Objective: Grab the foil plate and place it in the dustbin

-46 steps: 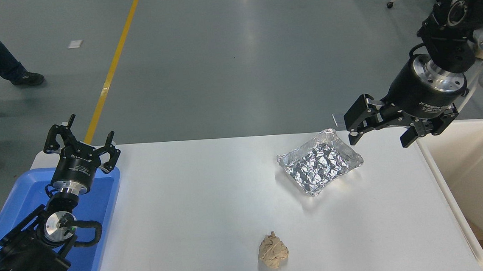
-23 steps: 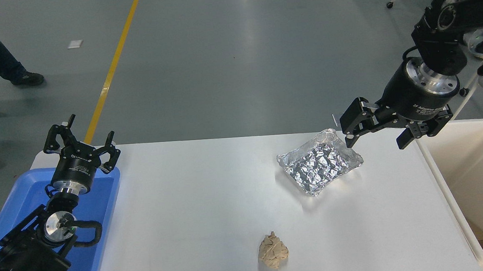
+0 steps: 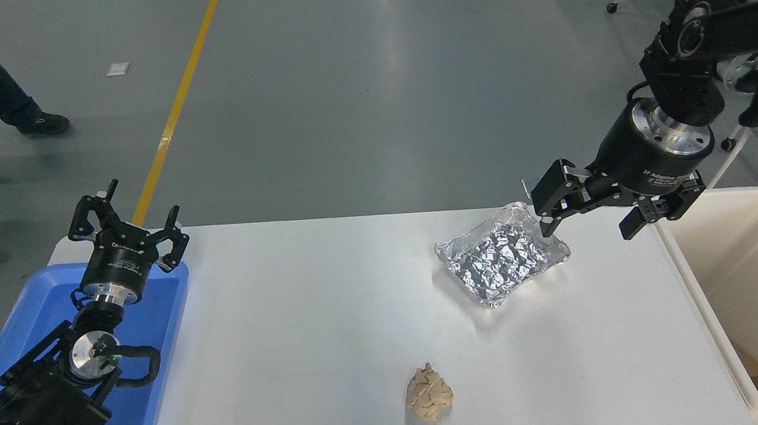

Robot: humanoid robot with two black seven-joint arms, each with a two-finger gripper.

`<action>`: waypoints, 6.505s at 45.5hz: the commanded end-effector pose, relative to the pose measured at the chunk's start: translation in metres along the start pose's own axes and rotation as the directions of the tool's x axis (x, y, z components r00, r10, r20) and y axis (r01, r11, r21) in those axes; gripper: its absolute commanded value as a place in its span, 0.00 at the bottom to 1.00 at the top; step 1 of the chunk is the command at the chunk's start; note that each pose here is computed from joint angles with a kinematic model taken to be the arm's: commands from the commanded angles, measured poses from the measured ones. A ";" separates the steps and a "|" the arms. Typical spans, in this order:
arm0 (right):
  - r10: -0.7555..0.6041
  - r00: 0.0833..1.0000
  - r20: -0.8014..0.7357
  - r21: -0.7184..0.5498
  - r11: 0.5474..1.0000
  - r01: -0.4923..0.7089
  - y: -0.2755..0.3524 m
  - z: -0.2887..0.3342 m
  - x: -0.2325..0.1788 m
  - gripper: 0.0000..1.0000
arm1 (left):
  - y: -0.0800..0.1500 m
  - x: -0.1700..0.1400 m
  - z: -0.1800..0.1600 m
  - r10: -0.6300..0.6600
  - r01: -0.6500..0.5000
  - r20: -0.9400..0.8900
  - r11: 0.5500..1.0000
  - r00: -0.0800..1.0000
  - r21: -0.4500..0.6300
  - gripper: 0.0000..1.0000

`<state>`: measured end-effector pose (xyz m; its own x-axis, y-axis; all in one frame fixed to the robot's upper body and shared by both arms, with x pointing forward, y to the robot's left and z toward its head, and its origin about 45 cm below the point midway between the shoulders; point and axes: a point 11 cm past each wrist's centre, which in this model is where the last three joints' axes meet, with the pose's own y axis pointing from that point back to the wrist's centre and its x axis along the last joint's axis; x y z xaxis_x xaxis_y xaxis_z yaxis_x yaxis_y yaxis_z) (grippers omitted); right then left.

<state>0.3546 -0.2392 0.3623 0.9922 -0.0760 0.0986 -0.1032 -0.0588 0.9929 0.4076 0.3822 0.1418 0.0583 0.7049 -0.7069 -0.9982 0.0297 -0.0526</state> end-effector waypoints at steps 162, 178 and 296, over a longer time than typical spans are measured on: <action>0.597 0.534 0.599 -0.241 0.770 -0.591 -0.323 0.023 -0.036 0.53 | 0.000 0.000 0.000 -0.002 0.002 -0.002 1.000 1.000 -0.001 0.99; 0.588 0.549 0.595 -0.239 0.781 -0.577 -0.329 0.025 -0.045 0.39 | 0.000 0.000 0.000 -0.001 0.001 0.000 1.000 1.000 0.000 0.99; 0.658 0.556 0.508 -0.228 0.725 -0.649 -0.003 0.188 0.101 0.00 | 0.000 0.000 0.000 -0.002 0.002 -0.001 1.000 1.000 0.000 0.99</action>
<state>0.4473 -0.3789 0.3601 0.5170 -0.5787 0.6307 -0.7122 0.1179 0.6920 0.4076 0.3820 0.1420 0.0611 0.7041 -0.7075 -0.9980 0.0317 -0.0546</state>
